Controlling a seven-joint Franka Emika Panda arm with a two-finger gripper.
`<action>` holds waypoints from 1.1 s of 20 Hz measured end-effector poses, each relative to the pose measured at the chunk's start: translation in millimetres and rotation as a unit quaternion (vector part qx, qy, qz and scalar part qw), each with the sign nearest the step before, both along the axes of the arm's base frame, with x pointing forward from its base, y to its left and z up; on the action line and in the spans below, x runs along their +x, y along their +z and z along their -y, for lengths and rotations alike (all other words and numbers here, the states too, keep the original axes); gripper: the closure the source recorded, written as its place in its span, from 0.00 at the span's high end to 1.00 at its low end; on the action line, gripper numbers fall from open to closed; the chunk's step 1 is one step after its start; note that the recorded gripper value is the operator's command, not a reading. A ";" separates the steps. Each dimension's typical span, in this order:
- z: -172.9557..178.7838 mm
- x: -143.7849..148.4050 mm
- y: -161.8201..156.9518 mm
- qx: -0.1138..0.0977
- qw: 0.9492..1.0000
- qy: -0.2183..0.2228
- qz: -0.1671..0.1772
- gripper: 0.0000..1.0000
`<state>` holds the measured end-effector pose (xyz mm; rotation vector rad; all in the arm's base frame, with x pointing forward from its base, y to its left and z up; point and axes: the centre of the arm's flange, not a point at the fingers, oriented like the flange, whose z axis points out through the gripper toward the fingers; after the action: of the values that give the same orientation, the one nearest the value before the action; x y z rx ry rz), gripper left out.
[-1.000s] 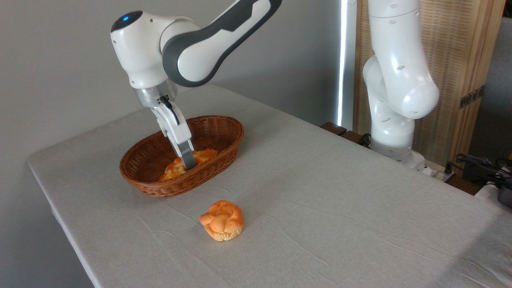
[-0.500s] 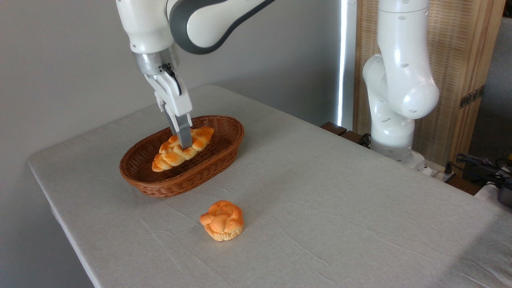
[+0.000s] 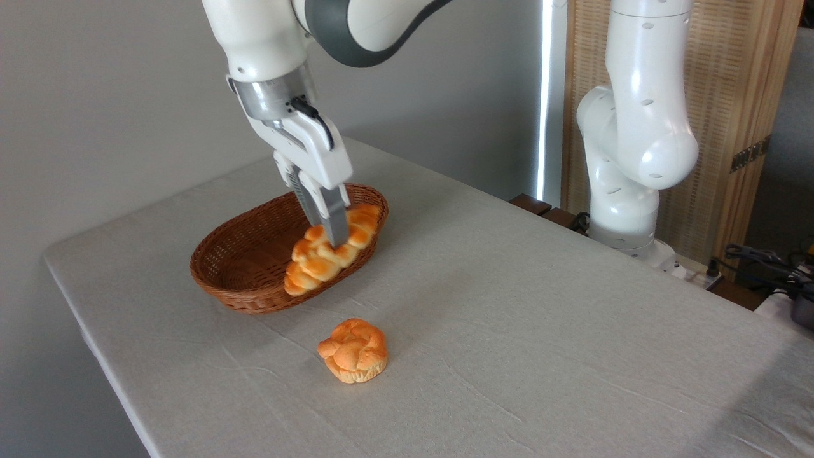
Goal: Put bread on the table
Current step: 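Carry the braided roll over the table beside the round bun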
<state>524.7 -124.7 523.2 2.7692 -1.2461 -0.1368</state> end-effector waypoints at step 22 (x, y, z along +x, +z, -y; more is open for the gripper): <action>-58.5 -12.5 -64.7 0.052 0.996 0.015 -0.066 1.00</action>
<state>512.2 -66.2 458.4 2.8104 -1.1980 -0.3849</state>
